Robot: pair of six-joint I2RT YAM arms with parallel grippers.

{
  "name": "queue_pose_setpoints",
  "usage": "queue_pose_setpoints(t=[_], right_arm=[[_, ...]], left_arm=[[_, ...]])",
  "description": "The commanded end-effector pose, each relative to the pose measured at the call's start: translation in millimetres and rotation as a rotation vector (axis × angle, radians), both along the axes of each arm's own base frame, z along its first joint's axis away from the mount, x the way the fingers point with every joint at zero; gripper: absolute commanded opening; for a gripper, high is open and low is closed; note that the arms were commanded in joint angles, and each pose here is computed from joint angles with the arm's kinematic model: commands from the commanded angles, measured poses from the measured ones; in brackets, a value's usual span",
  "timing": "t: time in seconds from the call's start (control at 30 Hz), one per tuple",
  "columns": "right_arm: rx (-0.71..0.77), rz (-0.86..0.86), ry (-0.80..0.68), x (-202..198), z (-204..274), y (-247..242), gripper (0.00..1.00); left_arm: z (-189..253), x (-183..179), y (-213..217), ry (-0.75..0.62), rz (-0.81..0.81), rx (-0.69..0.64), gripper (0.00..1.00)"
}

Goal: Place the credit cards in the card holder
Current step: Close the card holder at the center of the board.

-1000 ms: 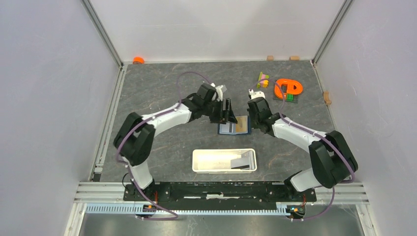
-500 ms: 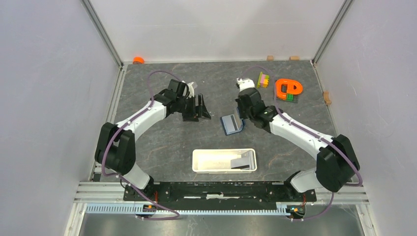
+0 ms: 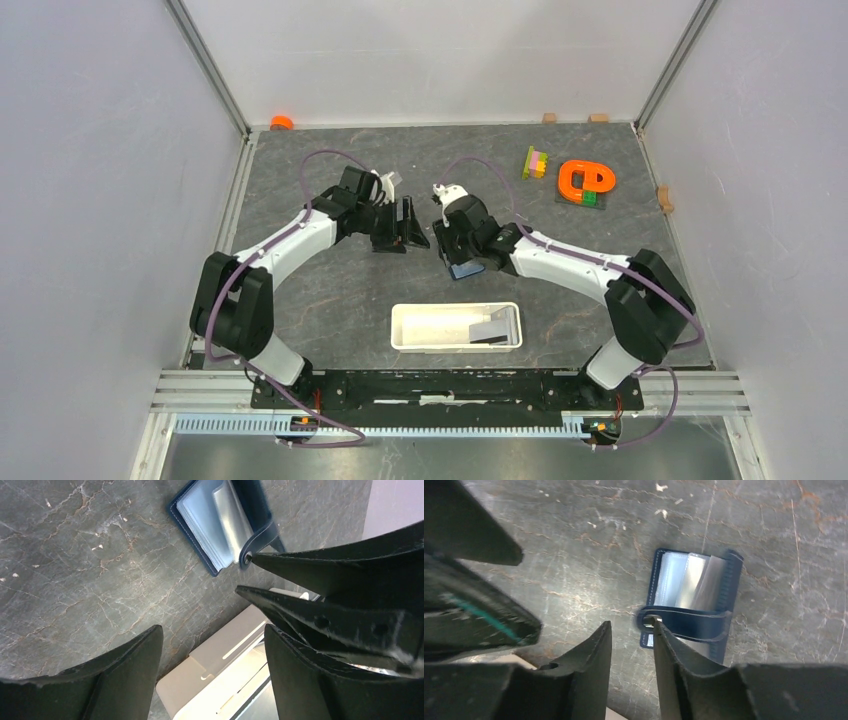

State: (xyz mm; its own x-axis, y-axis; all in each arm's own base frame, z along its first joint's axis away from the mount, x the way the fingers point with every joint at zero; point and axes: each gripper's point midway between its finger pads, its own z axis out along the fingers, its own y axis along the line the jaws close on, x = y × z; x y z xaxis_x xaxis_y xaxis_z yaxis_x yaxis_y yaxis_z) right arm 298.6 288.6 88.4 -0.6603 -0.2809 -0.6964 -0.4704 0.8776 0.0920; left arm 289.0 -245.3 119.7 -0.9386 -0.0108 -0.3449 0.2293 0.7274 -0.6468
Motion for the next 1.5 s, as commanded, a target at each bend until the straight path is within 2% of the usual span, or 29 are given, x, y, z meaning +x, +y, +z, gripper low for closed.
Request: queue_pose_setpoints(t=[0.0, 0.07, 0.17, 0.3, 0.5, 0.6, 0.87, 1.07, 1.47], right_arm=[[0.195, 0.104, -0.101, 5.8, 75.9, 32.7, 0.50], [0.199, 0.104, -0.127, 8.9, 89.6, 24.9, 0.61], [0.208, 0.070, -0.132, 20.4, 95.6, 1.1, 0.66], [0.187, -0.048, -0.137, 47.2, 85.1, -52.2, 0.66], [0.010, -0.303, -0.119, 86.6, 46.6, -143.1, 0.58], [-0.063, -0.330, -0.078, 91.0, 19.0, -161.3, 0.55], [0.013, -0.175, 0.048, 76.8, -30.2, -129.4, 0.53], [0.137, -0.041, 0.047, 60.7, -22.4, -91.3, 0.53], [0.169, 0.009, 0.080, 41.3, -34.6, -45.1, 0.68]], left_arm=[[18.6, 10.8, -1.7, -0.073, 0.019, -0.031, 0.80], [15.9, 12.8, -2.4, -0.067, 0.024, -0.029, 0.80], [14.7, 17.6, -4.6, -0.061, 0.032, -0.030, 0.80], [15.9, 26.4, -7.7, -0.068, 0.039, -0.033, 0.80], [9.1, 32.1, -9.5, -0.061, 0.041, -0.026, 0.80], [3.1, 31.3, -9.1, -0.052, 0.037, -0.016, 0.80], [-7.5, 29.4, -10.5, -0.027, 0.024, -0.016, 0.80], [-5.9, 29.0, -11.5, -0.026, 0.025, -0.027, 0.80], [-5.6, 35.1, -21.8, -0.014, 0.031, -0.085, 0.80]])
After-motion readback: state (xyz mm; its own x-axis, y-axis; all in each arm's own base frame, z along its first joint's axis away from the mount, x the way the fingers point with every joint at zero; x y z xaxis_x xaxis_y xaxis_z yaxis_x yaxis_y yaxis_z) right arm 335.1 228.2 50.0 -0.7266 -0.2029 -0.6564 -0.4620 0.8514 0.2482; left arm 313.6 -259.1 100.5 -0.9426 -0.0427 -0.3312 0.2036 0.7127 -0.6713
